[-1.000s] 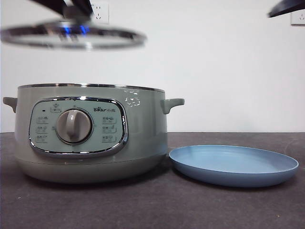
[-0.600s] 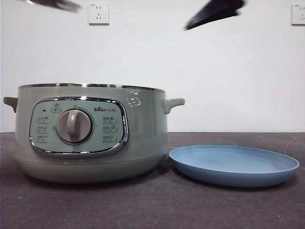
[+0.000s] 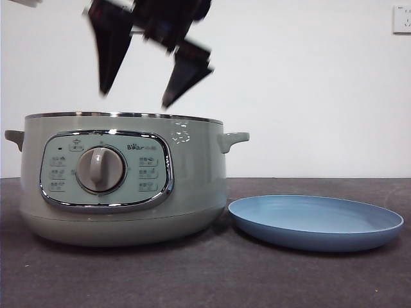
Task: Take the pumpkin out from the steamer,put the pumpkin in the blue plate,close the lid
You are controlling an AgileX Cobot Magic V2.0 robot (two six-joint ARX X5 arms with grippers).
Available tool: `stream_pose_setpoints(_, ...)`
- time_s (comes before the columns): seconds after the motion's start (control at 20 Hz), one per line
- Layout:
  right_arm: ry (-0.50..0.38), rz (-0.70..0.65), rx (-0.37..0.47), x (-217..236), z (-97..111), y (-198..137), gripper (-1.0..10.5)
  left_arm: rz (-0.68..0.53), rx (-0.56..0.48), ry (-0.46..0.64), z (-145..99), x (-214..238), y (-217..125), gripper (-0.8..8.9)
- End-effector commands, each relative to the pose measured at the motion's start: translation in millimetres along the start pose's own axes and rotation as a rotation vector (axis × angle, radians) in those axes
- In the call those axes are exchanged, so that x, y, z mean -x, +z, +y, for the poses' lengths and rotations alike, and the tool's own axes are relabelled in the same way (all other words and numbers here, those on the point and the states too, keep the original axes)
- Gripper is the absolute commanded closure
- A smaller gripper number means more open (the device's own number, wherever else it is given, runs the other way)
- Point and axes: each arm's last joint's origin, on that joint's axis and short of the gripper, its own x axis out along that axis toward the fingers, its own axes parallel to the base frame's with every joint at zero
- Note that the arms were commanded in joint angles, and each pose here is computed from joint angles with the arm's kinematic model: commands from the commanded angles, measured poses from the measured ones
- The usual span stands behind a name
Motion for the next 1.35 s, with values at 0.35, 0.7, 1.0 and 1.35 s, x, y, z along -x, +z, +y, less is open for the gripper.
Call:
stream_pose_setpoints(0.35,0.008,0.11,0.013,-72,-1,-9,4.2,-0.051,0.023,0.022,5,6,6,8.22)
stream_pose_setpoints(0.7,0.003,0.046,0.016,-56,0,-2,9.6,-0.046,0.018,0.017,5,6,5,8.22)
stream_pose_setpoints(1.0,-0.04,-0.049,-0.021,68,-13,-9,9.6,-0.099,0.042,-0.06,3,5,11,8.22)
stream_pose_setpoints(1.35,-0.486,0.118,-0.406,157,-86,-70,9.6,-0.251,0.097,-0.22,-5,-1,30,8.22)
